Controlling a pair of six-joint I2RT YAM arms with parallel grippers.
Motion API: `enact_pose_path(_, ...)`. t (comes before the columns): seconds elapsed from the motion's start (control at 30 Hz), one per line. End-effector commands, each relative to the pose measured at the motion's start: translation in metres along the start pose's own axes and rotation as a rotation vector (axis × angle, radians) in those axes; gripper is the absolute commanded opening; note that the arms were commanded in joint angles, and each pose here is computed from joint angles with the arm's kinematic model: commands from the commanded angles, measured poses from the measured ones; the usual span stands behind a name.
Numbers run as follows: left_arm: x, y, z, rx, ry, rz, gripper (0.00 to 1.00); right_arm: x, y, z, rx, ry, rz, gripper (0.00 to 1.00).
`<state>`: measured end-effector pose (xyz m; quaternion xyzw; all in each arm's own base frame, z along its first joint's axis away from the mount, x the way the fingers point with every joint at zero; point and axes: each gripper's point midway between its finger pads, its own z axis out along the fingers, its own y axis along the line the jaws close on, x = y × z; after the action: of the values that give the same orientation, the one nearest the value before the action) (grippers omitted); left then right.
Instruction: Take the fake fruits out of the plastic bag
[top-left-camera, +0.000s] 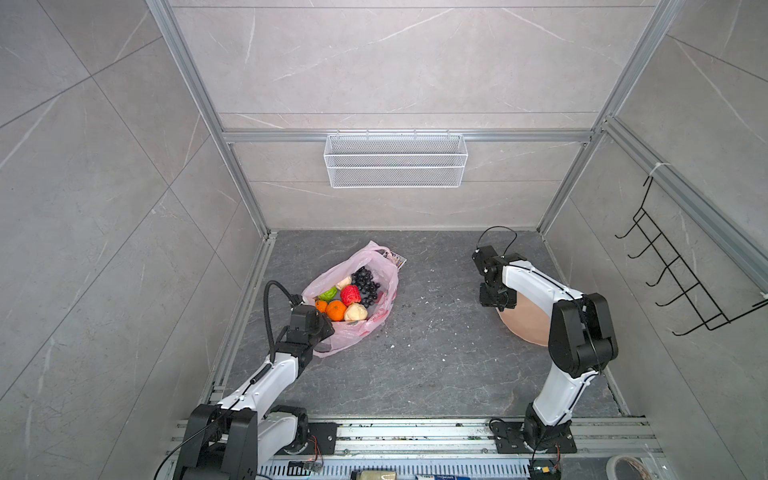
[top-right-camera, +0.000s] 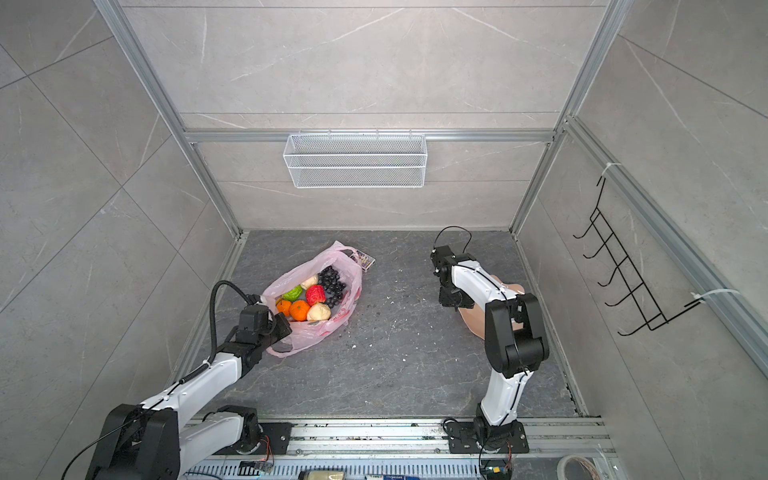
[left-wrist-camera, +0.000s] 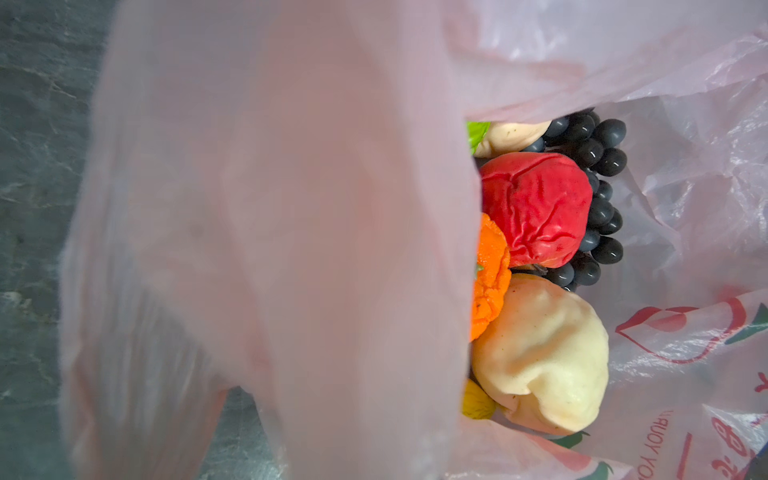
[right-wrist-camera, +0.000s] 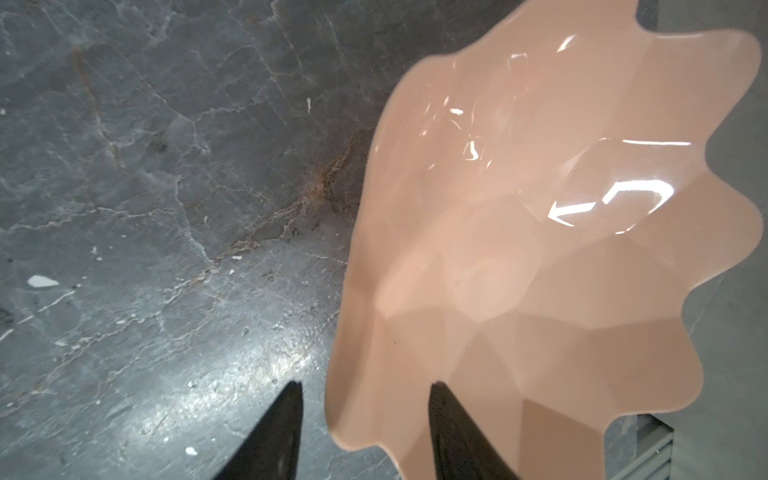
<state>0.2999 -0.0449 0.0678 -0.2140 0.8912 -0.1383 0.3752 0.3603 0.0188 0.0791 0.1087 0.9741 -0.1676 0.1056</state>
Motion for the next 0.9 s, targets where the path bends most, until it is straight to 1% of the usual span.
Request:
enact_pose_path(0.0, 0.007, 0.001, -0.007, 0.017, 0.001, -0.046, 0.0, 0.003, 0.003, 0.01, 0.002, 0.019, -0.015, 0.42)
enact_pose_path(0.23, 0.008, 0.007, -0.014, 0.009, -0.021, -0.048, 0.0, 0.013, 0.007, 0.018, 0.003, 0.047, -0.032, 0.22)
enact_pose_path(0.43, 0.01, 0.009, -0.013, -0.003, -0.012, -0.064, 0.0, 0.02, 0.017, 0.008, -0.003, 0.026, -0.085, 0.08)
enact_pose_path(0.57, 0.012, 0.011, -0.012, -0.01, -0.008, -0.08, 0.0, 0.038, 0.047, -0.013, -0.034, 0.019, -0.189, 0.07)
enact_pose_path(0.67, 0.013, 0.013, -0.011, -0.019, -0.007, -0.082, 0.0, 0.064, 0.081, -0.032, -0.107, 0.034, -0.276, 0.06)
enact_pose_path(0.8, 0.013, 0.012, -0.01, -0.018, 0.0, -0.083, 0.0, 0.098, 0.11, -0.056, -0.107, 0.029, -0.381, 0.06)
enact_pose_path(0.87, 0.014, 0.011, -0.009, -0.014, 0.01, -0.088, 0.0, 0.12, 0.128, -0.063, -0.133, 0.041, -0.423, 0.06)
